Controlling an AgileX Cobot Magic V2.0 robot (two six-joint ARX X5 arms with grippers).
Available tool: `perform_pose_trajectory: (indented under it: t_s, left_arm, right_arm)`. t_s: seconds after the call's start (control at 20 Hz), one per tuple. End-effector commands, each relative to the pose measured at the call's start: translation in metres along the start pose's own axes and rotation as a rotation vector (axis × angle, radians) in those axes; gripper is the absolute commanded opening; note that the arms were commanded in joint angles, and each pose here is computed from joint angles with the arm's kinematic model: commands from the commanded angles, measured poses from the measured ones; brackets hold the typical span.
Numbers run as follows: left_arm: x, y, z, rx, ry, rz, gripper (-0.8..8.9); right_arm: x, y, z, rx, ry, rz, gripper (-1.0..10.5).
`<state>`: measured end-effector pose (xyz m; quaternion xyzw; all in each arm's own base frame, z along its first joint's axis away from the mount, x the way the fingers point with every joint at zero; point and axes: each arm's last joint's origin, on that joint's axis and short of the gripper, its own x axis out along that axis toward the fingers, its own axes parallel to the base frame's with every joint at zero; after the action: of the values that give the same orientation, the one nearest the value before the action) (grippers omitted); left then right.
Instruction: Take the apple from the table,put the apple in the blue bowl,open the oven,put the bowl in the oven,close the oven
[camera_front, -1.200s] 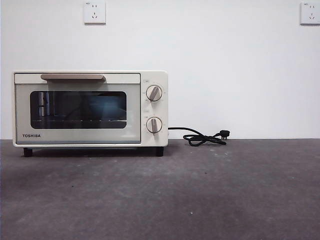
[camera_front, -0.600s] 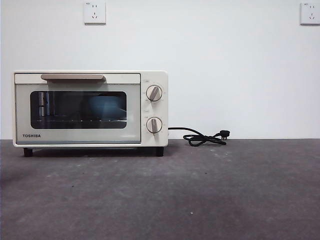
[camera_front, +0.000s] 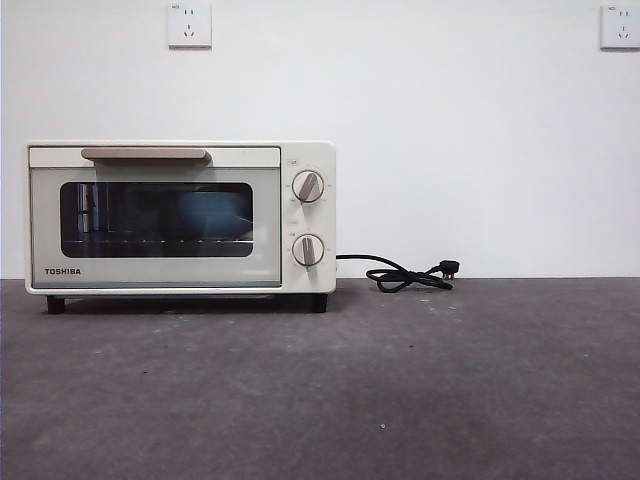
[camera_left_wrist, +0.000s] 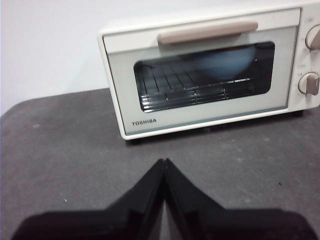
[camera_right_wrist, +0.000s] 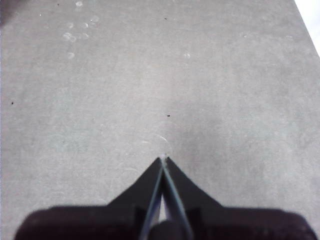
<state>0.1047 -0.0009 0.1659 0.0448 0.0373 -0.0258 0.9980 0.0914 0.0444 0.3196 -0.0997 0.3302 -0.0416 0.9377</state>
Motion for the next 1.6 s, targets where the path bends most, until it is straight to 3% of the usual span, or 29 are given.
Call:
perform_pose_trajectory:
  t_s: [0.05,0.4,0.95,1.6]
  left_arm:
    - [-0.001,0.0,-0.007,-0.021,0.01,0.01,-0.04]
    - [-0.008,0.0,-0.018,-0.044,0.098,0.059,-0.04]
    - [-0.007,0.0,-0.017,-0.123,0.09,0.045,-0.04]
    - [-0.007,0.0,-0.017,-0.122,0.097,0.048,-0.04]
  right_arm:
    - [0.001,0.001,-0.001,0.01,0.002,-0.002,0.0]
    - [0.001,0.001,-0.001,0.01,0.002,-0.002,0.0]
    - [0.001,0.001,-0.001,0.008,0.004,-0.003,0.0]
    - [0.001,0.001,-0.001,0.008,0.004,-0.003,0.0]
